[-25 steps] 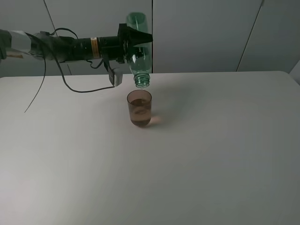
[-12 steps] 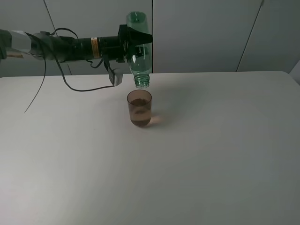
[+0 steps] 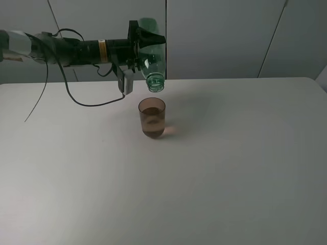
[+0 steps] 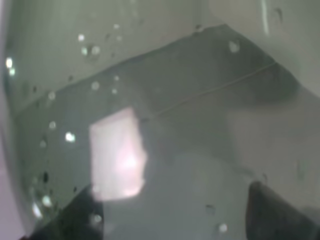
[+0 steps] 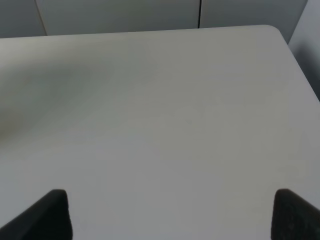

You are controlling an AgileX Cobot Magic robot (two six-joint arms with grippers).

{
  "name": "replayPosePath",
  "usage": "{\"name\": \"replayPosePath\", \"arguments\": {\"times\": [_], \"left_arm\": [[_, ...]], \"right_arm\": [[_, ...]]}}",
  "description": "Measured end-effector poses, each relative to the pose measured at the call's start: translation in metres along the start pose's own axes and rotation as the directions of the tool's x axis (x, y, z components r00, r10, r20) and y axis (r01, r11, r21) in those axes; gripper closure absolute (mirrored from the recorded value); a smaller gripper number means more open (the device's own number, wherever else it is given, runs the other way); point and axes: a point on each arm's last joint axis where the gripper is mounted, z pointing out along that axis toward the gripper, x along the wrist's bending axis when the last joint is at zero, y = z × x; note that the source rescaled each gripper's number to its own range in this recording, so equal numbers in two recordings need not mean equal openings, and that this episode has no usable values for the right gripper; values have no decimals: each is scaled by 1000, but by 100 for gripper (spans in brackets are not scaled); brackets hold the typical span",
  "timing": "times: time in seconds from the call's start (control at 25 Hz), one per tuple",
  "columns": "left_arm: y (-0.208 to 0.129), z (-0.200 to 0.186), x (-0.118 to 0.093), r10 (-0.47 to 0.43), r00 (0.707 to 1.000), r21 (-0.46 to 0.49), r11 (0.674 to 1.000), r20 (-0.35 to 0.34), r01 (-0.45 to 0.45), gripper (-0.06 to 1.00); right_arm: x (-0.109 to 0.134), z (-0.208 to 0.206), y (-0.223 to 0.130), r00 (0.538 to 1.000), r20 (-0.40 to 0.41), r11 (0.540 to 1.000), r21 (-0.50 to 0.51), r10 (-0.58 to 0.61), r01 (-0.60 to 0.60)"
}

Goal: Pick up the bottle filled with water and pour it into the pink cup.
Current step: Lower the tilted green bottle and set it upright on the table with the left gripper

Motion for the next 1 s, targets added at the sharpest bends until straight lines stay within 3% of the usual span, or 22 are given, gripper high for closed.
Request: {"name": "replayPosePath", "arguments": {"times": [0.12, 0.2, 0.24, 0.28, 0.4, 0.44, 0.52, 0.6, 0.68, 0.76, 0.88, 1.0], "left_arm": [[1, -3, 6, -225, 974, 20, 974, 20, 224, 94], [1, -7, 8, -437, 899, 48, 899, 25, 436, 94], [0, -8, 8, -564, 825, 69, 824, 23, 562, 94], [-1, -12, 8, -685, 728, 99, 726, 15, 681, 94], [-5, -25, 6, -910, 411, 168, 397, -58, 902, 94], [-5, -30, 5, -947, 306, 175, 287, -94, 942, 94], [-5, -39, 5, -976, 140, 169, 111, -167, 979, 94], [-4, -50, 4, -964, 5, 164, -40, -266, 986, 94], [-5, -61, 7, -911, -91, 136, -158, -402, 978, 94], [-1, -76, 7, -842, -153, 108, -242, -518, 964, 94], [14, -99, 4, -744, -193, 89, -321, -640, 943, 94], [31, -122, 3, -662, -211, 74, -374, -719, 924, 94]], "right_arm": [[0, 0, 0, 1000, 0, 1000, 0, 0, 0], [0, 0, 0, 1000, 0, 1000, 0, 0, 0], [0, 0, 0, 1000, 0, 1000, 0, 0, 0], [0, 0, 0, 1000, 0, 1000, 0, 0, 0], [0, 0, 0, 1000, 0, 1000, 0, 0, 0], [0, 0, 0, 1000, 0, 1000, 0, 0, 0], [0, 0, 0, 1000, 0, 1000, 0, 0, 0], [0, 0, 0, 1000, 0, 1000, 0, 0, 0], [0, 0, 0, 1000, 0, 1000, 0, 0, 0], [0, 0, 0, 1000, 0, 1000, 0, 0, 0], [0, 0, 0, 1000, 0, 1000, 0, 0, 0], [0, 0, 0, 1000, 0, 1000, 0, 0, 0]]}}
